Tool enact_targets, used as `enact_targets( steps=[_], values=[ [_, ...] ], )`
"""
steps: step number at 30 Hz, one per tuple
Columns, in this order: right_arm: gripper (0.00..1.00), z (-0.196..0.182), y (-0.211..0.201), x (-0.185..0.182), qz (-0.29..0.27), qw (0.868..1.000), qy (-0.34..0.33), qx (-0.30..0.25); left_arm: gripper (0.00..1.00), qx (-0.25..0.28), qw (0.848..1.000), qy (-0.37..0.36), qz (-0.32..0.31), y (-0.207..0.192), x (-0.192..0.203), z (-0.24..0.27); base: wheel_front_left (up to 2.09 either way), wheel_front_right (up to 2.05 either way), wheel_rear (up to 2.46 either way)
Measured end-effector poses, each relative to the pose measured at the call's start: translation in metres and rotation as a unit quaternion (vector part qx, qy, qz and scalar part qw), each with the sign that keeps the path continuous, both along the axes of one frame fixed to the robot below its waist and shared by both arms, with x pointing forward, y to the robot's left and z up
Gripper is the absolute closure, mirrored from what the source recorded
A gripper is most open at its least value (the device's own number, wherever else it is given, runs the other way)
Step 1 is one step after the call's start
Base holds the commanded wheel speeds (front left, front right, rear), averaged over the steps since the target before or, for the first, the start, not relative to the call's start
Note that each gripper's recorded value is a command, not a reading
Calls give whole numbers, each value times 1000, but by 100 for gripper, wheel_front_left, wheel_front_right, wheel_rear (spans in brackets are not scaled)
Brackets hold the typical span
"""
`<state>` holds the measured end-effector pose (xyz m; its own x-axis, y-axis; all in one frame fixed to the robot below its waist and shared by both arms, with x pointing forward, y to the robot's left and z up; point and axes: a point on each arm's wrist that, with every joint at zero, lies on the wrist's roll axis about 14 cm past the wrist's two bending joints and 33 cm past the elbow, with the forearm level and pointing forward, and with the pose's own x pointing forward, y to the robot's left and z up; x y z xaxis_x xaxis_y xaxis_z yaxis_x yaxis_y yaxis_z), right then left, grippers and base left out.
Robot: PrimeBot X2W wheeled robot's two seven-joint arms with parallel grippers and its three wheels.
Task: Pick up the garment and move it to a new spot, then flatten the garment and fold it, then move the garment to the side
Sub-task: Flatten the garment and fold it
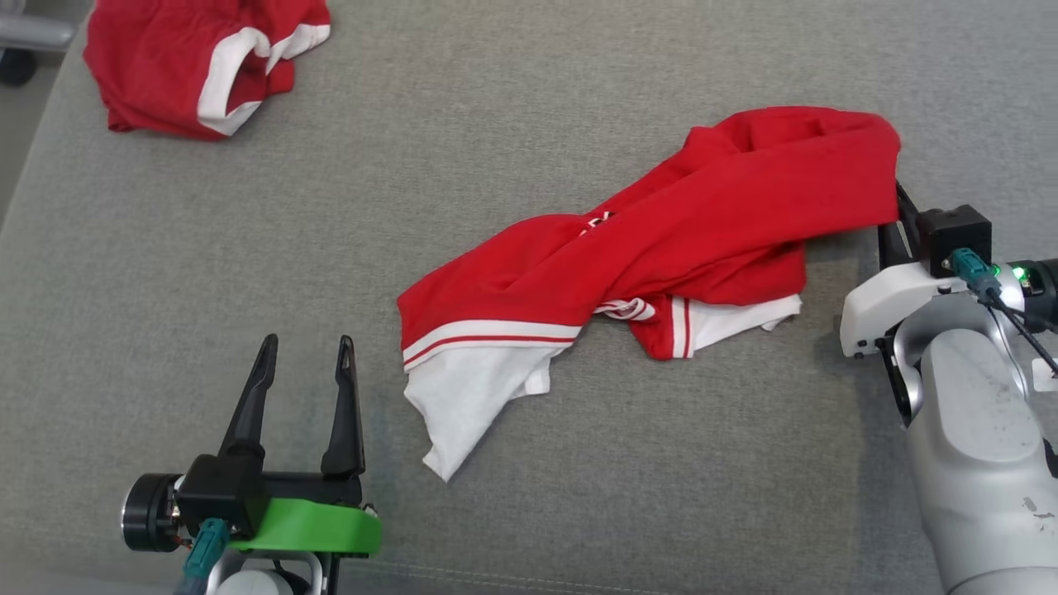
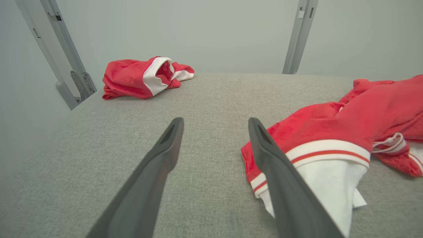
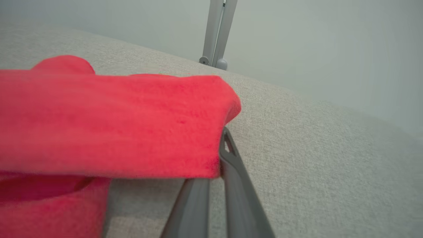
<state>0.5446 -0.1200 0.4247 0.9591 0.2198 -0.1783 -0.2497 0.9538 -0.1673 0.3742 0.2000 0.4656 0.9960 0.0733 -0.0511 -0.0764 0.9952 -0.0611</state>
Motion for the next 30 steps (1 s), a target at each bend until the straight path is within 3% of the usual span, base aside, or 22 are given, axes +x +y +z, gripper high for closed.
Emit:
enact_targets(
  steps=[11,16,19,20,21,30],
  values=[
    [100,8,-82,-54,-71,993,-10,-90,0,-24,998,-18,-62,-44,18,7,0,0,0],
    [100,1,-97,-76,-96,991,7,-88,0,-28,996,-23,-79,-56,21,9,0,0,0],
    [51,0,-100,-83,-103,991,12,-84,0,-30,996,-25,-86,-61,21,11,0,0,0],
    [16,0,-100,-85,-105,991,12,-81,0,-31,995,-24,-87,-62,20,11,0,0,0],
    [2,-1,-101,-87,-107,991,14,-77,0,-33,995,-24,-89,-63,20,10,0,0,0],
    [0,-8,-109,-123,-130,991,24,-33,0,-46,994,-9,-101,-72,18,2,0,0,0]
  ],
)
